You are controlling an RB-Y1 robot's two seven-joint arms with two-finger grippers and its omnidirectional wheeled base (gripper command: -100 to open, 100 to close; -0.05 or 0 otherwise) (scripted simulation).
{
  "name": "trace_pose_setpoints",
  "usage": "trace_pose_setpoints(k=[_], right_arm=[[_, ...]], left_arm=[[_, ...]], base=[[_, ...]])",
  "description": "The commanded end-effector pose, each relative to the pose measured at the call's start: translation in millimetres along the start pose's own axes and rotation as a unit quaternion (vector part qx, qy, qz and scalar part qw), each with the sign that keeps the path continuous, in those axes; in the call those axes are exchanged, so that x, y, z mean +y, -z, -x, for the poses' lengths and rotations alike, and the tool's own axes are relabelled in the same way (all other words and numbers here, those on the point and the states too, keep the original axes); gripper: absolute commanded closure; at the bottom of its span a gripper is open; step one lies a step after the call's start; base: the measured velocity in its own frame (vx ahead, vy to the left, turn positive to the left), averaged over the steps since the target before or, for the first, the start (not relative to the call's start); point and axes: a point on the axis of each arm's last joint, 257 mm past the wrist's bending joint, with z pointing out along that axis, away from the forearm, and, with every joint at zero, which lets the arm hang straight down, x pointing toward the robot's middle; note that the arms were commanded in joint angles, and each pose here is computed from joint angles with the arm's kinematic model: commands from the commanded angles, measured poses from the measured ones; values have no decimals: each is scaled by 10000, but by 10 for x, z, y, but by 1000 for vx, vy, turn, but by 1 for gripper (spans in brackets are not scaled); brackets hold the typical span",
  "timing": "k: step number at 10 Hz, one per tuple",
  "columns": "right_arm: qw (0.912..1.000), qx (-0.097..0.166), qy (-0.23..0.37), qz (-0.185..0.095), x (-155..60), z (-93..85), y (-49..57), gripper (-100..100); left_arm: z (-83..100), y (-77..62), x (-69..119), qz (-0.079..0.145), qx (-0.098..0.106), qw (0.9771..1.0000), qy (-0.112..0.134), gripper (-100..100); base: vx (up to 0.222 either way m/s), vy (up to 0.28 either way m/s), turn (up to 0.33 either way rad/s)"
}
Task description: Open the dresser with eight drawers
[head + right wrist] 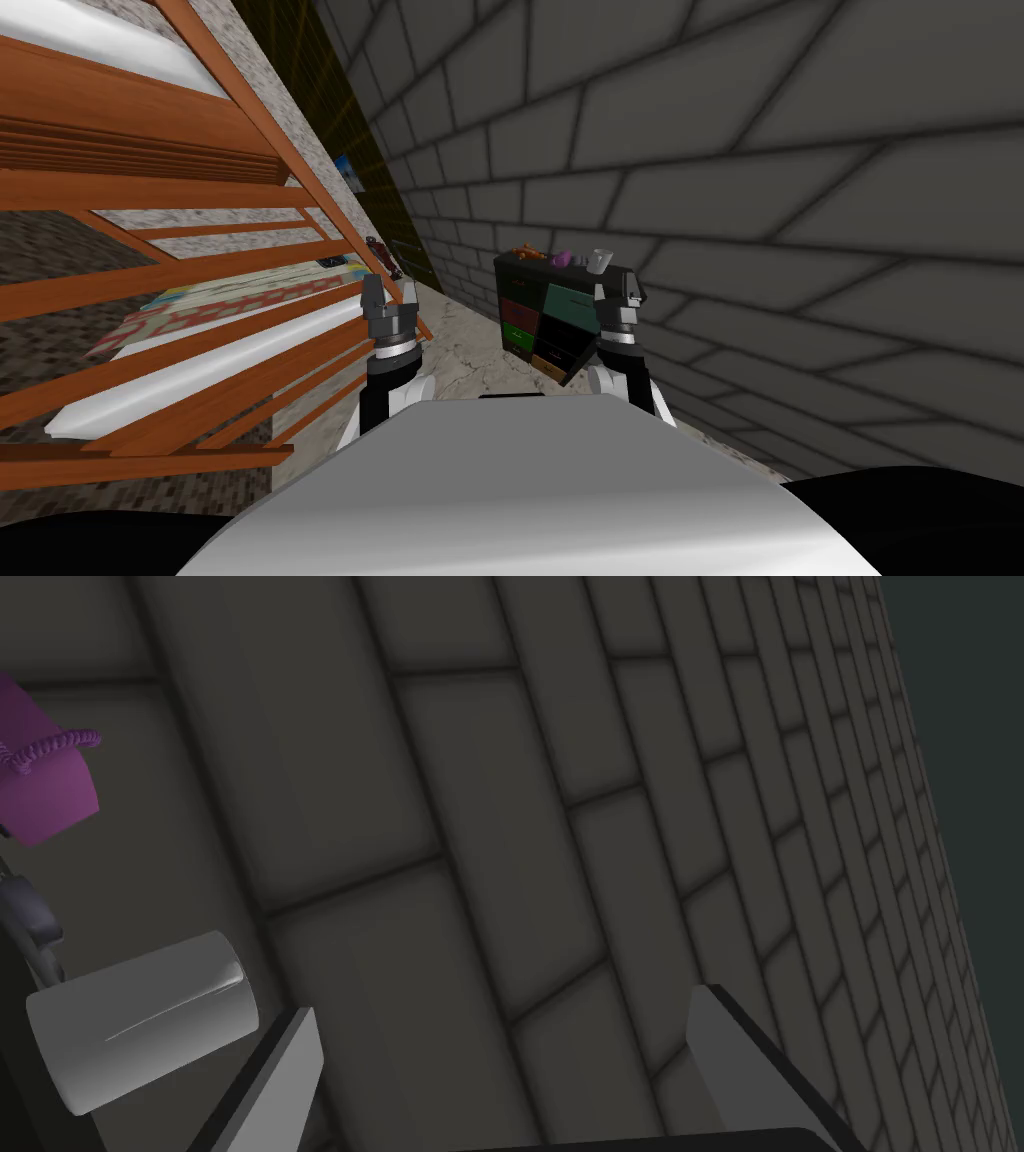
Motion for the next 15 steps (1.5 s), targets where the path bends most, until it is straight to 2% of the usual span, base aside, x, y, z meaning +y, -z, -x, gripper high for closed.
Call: trace_pose_setpoints(k=[1, 9, 10, 13, 15], right_arm=[[10000, 0, 0, 0, 0, 0, 0, 0], [10000, 0, 0, 2, 2, 0, -1, 0], [9996, 183, 192, -9, -4, -46, -2, -100], [9952, 582, 787, -22, -31, -155, 9, -100], [9882, 826, 1292, -16, -60, -229, 28, -100]], left_arm=[[0, 0, 0, 0, 0, 10000, 0, 0], [0, -1, -2, -2, 0, 10000, 0, 0], [0, -1, -2, -2, 0, 10000, 0, 0], [0, 1, 1, 2, 0, 10000, 0, 0], [0, 1, 1, 2, 0, 10000, 0, 0]], base=[[0, 0, 0], [0, 0, 0], [17, 14, -38], [42, 42, -73], [77, 79, -105]])
